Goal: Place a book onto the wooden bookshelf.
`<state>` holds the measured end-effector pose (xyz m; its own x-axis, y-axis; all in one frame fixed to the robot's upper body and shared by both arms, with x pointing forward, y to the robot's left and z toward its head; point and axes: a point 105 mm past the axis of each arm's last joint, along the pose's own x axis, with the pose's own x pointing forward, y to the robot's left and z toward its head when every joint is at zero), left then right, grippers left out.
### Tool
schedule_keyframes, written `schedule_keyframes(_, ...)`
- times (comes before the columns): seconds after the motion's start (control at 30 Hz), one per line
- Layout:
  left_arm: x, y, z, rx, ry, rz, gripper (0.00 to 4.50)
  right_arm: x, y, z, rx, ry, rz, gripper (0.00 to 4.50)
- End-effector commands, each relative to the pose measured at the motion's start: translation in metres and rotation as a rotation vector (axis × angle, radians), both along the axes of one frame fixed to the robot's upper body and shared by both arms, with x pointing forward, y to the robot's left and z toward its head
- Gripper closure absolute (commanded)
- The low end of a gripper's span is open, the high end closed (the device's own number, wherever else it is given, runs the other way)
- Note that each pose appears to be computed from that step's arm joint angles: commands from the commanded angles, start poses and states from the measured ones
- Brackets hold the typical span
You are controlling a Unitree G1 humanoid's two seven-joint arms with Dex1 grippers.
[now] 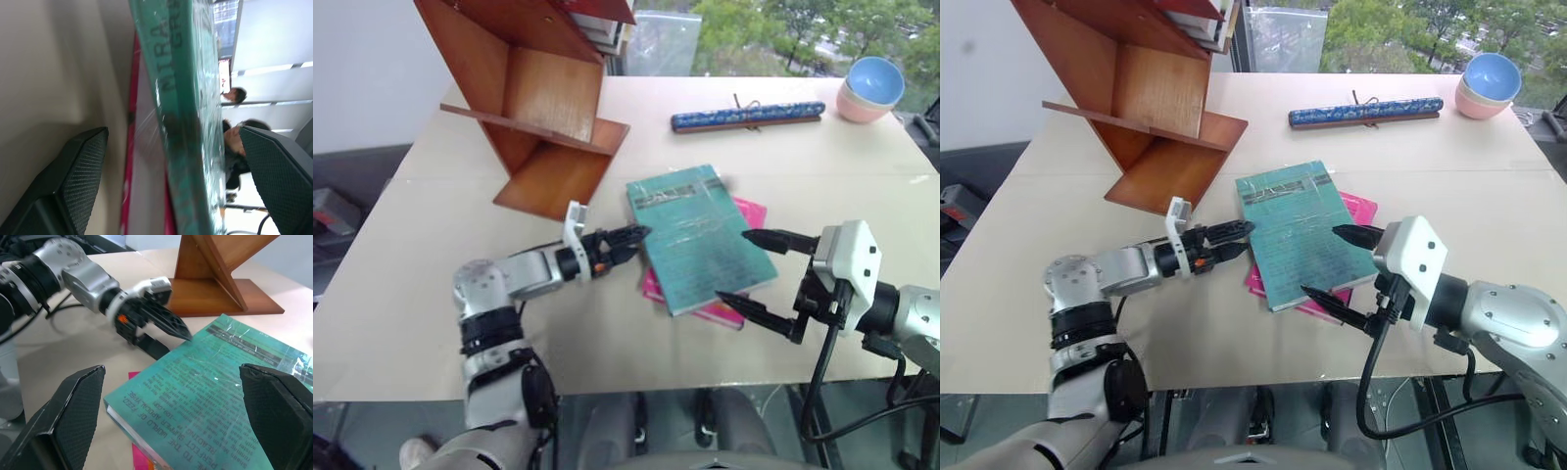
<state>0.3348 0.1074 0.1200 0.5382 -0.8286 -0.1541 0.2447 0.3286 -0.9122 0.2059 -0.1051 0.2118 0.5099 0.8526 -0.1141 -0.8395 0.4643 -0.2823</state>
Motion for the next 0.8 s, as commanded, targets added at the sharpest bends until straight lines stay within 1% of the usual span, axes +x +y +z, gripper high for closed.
schedule_keyframes(0.03,0.007,-0.009,0.004,-0.039,0.009,0.009,0.0,-0.008,0.001,0.01,0.002,-0.054,0.002,0.03)
schedule_keyframes(0.17,0.006,-0.017,0.005,-0.056,0.028,-0.027,0.0,-0.01,0.0,0.011,-0.003,-0.054,-0.013,0.03)
schedule_keyframes(0.23,0.005,-0.017,0.003,-0.064,0.04,-0.034,0.52,-0.01,-0.001,0.011,-0.005,-0.058,-0.025,0.0)
schedule_keyframes(0.27,0.006,-0.015,0.003,-0.072,0.042,-0.03,0.69,-0.01,-0.002,0.011,-0.006,-0.059,-0.032,0.0)
schedule_keyframes(0.33,0.006,-0.013,0.007,-0.103,0.038,-0.033,1.55,-0.009,-0.004,0.011,-0.007,-0.059,-0.041,0.0)
schedule_keyframes(0.37,0.006,-0.012,0.009,-0.112,0.034,-0.035,1.84,-0.008,-0.004,0.012,-0.005,-0.06,-0.043,0.0)
schedule_keyframes(0.4,0.006,-0.011,0.011,-0.122,0.029,-0.039,1.95,-0.007,-0.004,0.012,-0.002,-0.062,-0.045,0.0)
schedule_keyframes(0.43,0.006,-0.01,0.012,-0.127,0.028,-0.04,2.45,-0.006,-0.004,0.013,0.002,-0.063,-0.045,0.0)
schedule_keyframes(0.47,0.007,-0.01,0.013,-0.13,0.027,-0.04,2.79,-0.005,-0.004,0.013,0.004,-0.064,-0.046,0.0)
schedule_keyframes(0.5,0.006,-0.01,0.017,-0.142,0.016,-0.049,3.26,-0.004,-0.004,0.013,0.004,-0.065,-0.045,0.0)
schedule_keyframes(0.53,0.005,-0.009,0.02,-0.151,0.008,-0.057,3.61,-0.003,-0.004,0.014,0.006,-0.065,-0.046,0.0)
schedule_keyframes(0.57,0.006,-0.009,0.022,-0.152,0.005,-0.059,4.15,-0.002,-0.004,0.014,0.006,-0.067,-0.047,0.0)
schedule_keyframes(0.6,0.006,-0.008,0.023,-0.149,0.004,-0.056,4.48,-0.001,-0.004,0.014,0.006,-0.068,-0.048,0.0)
schedule_keyframes(0.73,0.006,-0.002,0.028,-0.126,-0.024,-0.053,4.48,0.004,-0.005,0.015,0.005,-0.075,-0.05,0.0)
schedule_keyframes(0.8,0.005,0.003,0.038,-0.124,-0.067,-0.058,4.48,0.005,-0.005,0.015,0.006,-0.08,-0.05,0.0)
